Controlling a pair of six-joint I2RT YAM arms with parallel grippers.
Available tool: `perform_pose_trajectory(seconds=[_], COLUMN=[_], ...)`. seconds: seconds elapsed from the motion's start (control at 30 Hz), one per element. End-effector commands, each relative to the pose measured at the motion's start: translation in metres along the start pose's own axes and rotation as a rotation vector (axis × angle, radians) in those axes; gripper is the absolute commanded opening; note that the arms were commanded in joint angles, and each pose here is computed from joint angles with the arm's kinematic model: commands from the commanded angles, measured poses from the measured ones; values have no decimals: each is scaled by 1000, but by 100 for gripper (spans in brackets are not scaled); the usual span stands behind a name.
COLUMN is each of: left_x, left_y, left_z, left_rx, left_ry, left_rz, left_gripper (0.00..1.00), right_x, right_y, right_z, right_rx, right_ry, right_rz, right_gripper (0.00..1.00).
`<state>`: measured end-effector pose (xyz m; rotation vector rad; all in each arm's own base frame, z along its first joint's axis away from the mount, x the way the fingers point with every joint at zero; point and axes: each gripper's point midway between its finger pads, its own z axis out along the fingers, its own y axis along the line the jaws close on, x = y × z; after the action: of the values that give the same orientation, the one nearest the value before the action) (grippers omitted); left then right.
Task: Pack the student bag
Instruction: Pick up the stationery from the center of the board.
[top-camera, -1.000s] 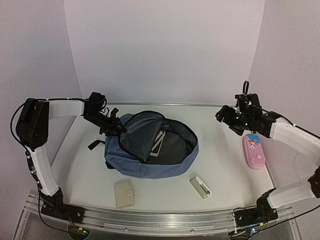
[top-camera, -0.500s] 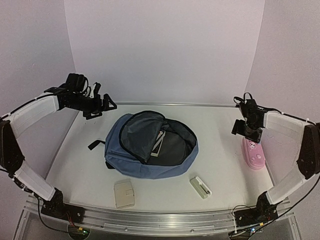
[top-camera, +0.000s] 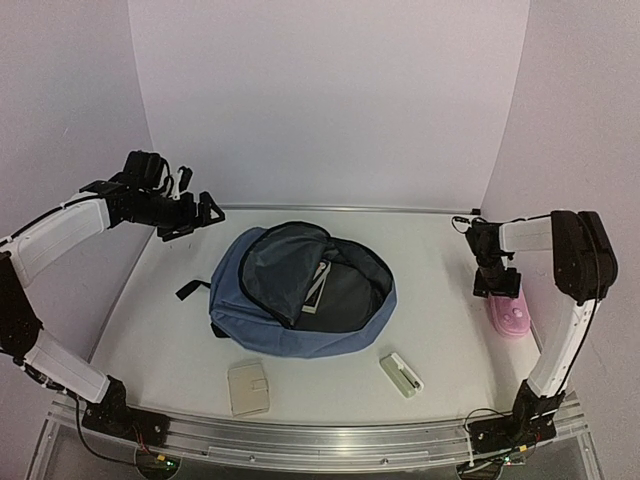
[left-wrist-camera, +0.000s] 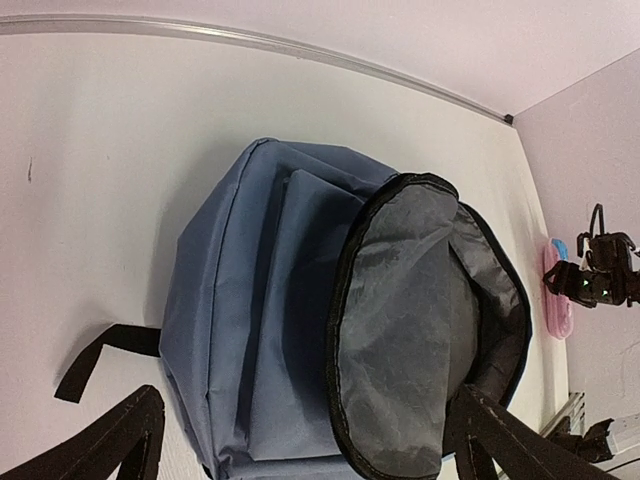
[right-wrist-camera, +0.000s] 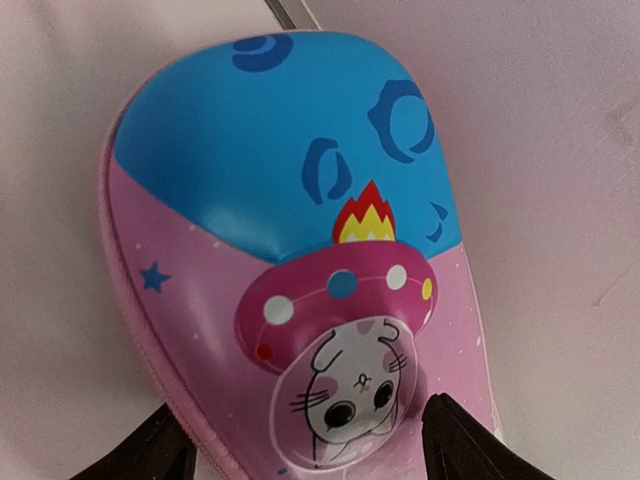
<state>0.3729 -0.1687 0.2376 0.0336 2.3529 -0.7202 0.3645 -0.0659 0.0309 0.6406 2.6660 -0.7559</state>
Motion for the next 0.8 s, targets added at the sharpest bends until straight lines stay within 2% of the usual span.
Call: perform_pose_trajectory(seconds=[0.0,0.23,0.33,0.77], left_x=[-9,-5,-3,1], left_y=[-4,-4,-4,-3], left_z=[-8,1,4,11], left_rx=[11,24,34,41], left_ry=[-44,-15,-2,22], left_rz=[30,20,18,16], left_gripper=[100,100,100,100], right_x=[-14,-12,-12,-22], right_y=[-6,-3,-3,-10], right_z=[2,14,16,-3], right_rx=[66,106,110,80], right_ry=[-21,-6,-2,-54], right_rz=[-29,-56,-61,-25], right_gripper=[76,70,64,12])
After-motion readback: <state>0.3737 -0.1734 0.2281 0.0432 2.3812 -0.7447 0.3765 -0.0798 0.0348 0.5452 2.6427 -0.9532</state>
